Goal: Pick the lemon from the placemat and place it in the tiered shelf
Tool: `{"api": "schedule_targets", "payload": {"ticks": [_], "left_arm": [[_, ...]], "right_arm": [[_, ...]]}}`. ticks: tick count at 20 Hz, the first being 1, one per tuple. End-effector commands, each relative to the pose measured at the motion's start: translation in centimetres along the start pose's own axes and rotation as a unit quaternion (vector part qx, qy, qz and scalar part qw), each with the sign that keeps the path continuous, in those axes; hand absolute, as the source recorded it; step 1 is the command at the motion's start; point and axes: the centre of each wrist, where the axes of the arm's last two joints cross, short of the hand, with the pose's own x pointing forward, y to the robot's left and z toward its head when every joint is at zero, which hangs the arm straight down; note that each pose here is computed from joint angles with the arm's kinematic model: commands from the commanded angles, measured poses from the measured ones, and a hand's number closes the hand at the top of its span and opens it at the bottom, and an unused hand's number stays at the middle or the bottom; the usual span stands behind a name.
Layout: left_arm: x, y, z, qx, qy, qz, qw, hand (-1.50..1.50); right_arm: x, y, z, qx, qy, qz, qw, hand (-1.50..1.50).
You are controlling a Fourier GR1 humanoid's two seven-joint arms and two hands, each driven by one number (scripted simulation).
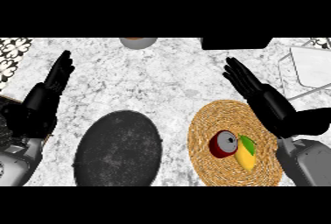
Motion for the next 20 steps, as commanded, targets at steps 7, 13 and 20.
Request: {"api": "schedule_targets", "payload": {"ticks": [7,13,20], "left_arm": [[-4.1,-2.8,1.8,-0.010,0.060,0.046,0.9971,0.00],[-5.3,-4.3,3.0,-0.024,0.062,0.063,0.9958,0.00],[-7.7,-6.1,1.9,-0.047,0.068,0.074,0.9939,0.00]], "right_arm": [[-4.3,-2.9,4.0,-0.254,-0.023,-0.269,0.929,-1.50],[-7.9,-10.1,13.9,-0.472,0.131,0.170,0.855,-1.50],[-11.4,-6.5,17.0,-0.503,-0.009,0.073,0.861,-1.50]]}}
